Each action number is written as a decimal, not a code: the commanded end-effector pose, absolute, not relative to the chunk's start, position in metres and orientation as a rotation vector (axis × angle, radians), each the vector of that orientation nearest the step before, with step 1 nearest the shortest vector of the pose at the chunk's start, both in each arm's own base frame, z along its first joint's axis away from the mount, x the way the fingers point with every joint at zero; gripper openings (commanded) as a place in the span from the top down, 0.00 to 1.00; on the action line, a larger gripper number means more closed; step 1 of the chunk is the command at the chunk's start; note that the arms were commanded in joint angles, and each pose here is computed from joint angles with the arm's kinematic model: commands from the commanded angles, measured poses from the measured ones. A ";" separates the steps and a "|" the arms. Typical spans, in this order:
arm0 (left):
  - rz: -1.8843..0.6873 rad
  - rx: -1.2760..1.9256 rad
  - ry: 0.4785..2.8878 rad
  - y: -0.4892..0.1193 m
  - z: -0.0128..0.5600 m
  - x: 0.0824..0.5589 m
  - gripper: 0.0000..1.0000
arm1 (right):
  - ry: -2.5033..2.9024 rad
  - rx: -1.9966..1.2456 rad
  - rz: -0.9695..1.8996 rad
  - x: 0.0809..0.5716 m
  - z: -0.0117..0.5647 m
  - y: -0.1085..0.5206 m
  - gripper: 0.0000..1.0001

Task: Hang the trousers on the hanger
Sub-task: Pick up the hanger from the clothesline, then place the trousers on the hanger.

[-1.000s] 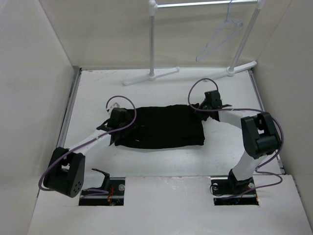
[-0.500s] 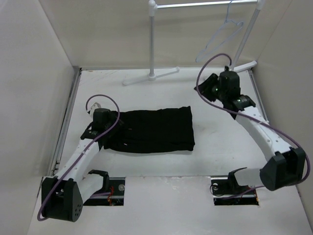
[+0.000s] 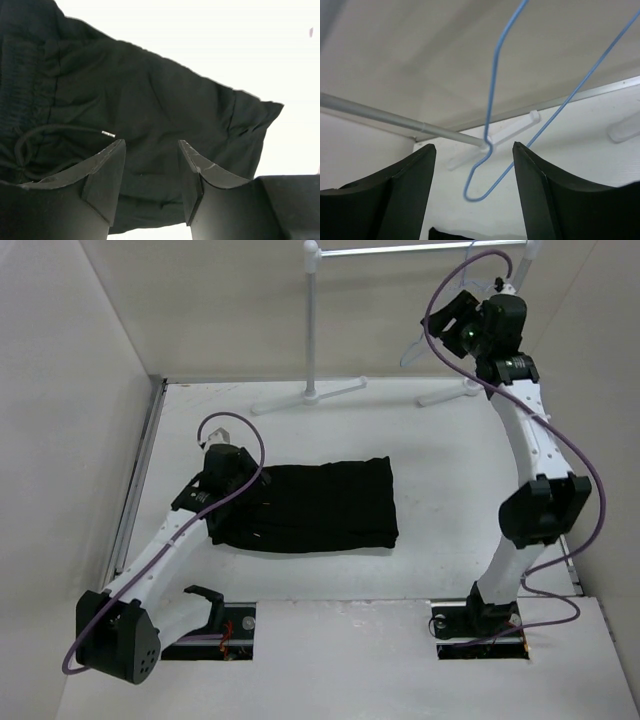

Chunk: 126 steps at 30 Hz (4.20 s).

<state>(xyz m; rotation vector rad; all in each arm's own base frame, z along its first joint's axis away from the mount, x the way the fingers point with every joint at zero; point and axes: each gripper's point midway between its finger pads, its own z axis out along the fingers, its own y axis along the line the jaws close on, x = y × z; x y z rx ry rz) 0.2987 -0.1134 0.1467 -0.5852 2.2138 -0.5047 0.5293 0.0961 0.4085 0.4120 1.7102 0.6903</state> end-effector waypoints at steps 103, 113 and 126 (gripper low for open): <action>-0.896 -0.514 1.854 -0.418 0.169 0.287 0.99 | 2.196 0.484 0.724 0.301 0.135 0.136 0.69; -0.874 -0.564 1.872 -0.416 0.131 0.291 0.98 | 2.278 0.491 0.792 0.333 0.081 0.171 0.51; -0.822 -0.578 1.900 -0.401 0.106 0.298 0.97 | 2.386 0.540 0.815 0.318 0.033 0.184 0.35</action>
